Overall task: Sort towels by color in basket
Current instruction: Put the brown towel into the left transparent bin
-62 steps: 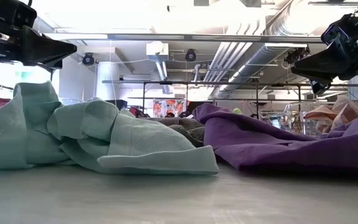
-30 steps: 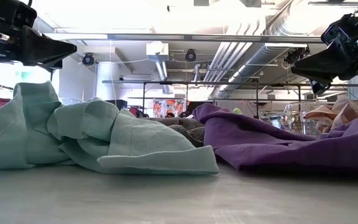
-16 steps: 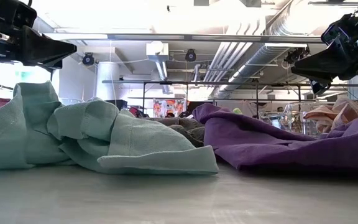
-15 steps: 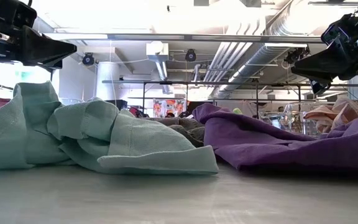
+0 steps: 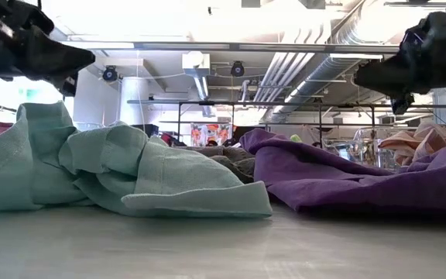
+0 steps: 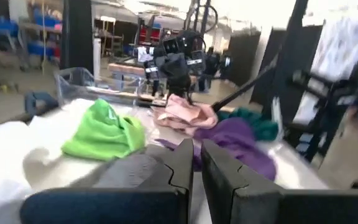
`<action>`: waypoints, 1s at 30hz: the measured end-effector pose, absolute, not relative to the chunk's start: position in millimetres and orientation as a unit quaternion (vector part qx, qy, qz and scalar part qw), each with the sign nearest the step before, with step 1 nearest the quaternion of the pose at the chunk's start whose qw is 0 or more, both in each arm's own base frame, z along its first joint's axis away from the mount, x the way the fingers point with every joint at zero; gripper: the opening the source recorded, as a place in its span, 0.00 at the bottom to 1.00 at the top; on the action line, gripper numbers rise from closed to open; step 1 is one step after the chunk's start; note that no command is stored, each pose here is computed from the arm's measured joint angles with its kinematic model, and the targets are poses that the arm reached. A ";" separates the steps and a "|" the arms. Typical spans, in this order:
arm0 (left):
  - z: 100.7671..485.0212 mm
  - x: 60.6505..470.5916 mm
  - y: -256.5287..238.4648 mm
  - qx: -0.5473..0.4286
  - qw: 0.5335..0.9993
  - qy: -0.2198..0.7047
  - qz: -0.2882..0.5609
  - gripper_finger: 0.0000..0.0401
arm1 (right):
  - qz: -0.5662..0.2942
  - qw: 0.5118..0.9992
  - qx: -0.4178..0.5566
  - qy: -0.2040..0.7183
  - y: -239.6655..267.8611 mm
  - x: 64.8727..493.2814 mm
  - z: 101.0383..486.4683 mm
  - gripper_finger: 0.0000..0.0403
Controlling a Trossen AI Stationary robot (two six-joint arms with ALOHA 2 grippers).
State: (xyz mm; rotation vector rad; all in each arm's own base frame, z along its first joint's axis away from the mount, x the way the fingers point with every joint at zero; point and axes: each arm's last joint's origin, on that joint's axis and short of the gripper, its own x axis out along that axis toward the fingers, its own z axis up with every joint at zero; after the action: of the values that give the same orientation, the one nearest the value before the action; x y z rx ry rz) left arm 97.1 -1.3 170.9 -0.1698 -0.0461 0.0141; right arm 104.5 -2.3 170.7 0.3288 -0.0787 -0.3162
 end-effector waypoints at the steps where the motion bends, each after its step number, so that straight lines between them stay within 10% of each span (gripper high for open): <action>1: 172.3 97.0 -0.9 -0.089 0.996 -0.031 0.013 0.05 | -0.160 0.974 0.154 -0.052 -2.8 104.2 173.5 0.15; 21: 184.8 95.6 2.5 -0.048 0.992 -0.096 0.072 0.05 | -0.084 0.986 0.025 0.144 9.2 103.7 224.9 0.16; 30: 174.6 105.9 5.0 -0.016 0.992 -0.031 0.125 0.00 | -0.097 0.955 0.055 0.275 14.8 128.5 258.1 0.41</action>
State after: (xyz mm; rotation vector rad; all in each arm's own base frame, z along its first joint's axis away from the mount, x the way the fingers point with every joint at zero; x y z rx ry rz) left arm 105.9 5.0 174.6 -0.0315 -0.0628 0.2513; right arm 128.5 14.8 258.1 0.1114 0.5576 -0.1969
